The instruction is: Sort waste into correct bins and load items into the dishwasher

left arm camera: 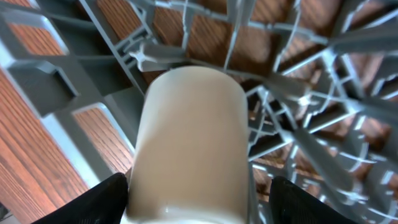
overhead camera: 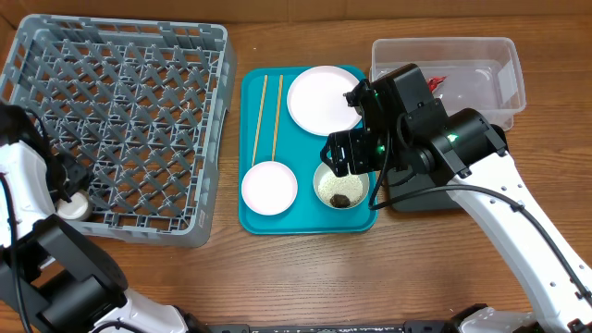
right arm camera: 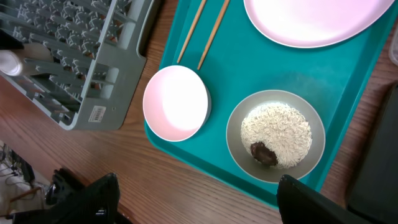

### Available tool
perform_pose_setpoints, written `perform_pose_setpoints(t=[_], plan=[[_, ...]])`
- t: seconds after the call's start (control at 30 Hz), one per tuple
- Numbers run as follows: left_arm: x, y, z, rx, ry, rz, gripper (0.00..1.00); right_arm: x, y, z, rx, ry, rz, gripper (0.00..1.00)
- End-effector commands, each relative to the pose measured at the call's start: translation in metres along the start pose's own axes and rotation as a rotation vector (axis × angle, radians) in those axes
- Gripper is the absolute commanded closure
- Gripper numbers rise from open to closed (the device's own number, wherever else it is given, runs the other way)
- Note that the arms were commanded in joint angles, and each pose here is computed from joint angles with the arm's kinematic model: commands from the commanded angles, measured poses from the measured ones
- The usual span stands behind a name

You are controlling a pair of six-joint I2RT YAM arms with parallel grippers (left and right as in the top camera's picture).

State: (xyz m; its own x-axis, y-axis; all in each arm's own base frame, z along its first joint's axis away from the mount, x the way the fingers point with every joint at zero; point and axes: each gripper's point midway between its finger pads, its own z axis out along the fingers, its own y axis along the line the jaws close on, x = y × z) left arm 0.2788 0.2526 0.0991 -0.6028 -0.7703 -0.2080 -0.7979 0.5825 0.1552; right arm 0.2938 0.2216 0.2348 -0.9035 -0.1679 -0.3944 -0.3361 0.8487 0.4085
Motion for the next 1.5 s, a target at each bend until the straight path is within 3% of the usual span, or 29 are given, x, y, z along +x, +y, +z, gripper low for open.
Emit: perform_pose_setpoints(t=[0.0, 0.27, 0.43, 0.6, 0.9, 1.3, 1.33, 1.37, 1.47], plan=[[0.014, -0.002, 0.013, 0.003, 0.04, 0.031, 0.26, 0.001, -0.001, 0.001, 0.008, -0.002, -0.008, 0.18], [0.018, -0.002, 0.016, 0.007, 0.051, 0.03, 0.33, 0.001, -0.001, 0.001, 0.008, -0.002, -0.008, 0.18], [0.015, -0.003, 0.01, 0.015, 0.047, 0.018, 0.43, 0.001, -0.001, 0.001, 0.008, -0.002, -0.008, 0.18], [0.005, -0.006, -0.004, 0.04, 0.03, 0.007, 0.44, 0.0, -0.001, 0.001, 0.008, -0.003, -0.008, 0.18], [-0.004, -0.012, -0.02, 0.098, 0.021, -0.052, 0.29, 0.0, -0.001, 0.001, 0.008, -0.003, -0.008, 0.18], [0.0, -0.004, -0.018, 0.255, 0.105, -0.22, 0.28, 0.0, -0.001, 0.001, 0.008, -0.003, -0.008, 0.18], [0.0, -0.005, -0.018, 0.269, 0.108, -0.219, 0.23, 0.0, -0.001, 0.001, 0.008, -0.003, -0.008, 0.18], [-0.002, -0.005, -0.021, 0.276, 0.101, -0.192, 0.0, 0.0, -0.001, 0.001, 0.008, -0.003, -0.008, 0.18], [-0.006, -0.004, -0.031, 0.279, 0.077, -0.133, 0.0, 0.0, -0.001, 0.001, 0.008, -0.003, -0.008, 0.18]])
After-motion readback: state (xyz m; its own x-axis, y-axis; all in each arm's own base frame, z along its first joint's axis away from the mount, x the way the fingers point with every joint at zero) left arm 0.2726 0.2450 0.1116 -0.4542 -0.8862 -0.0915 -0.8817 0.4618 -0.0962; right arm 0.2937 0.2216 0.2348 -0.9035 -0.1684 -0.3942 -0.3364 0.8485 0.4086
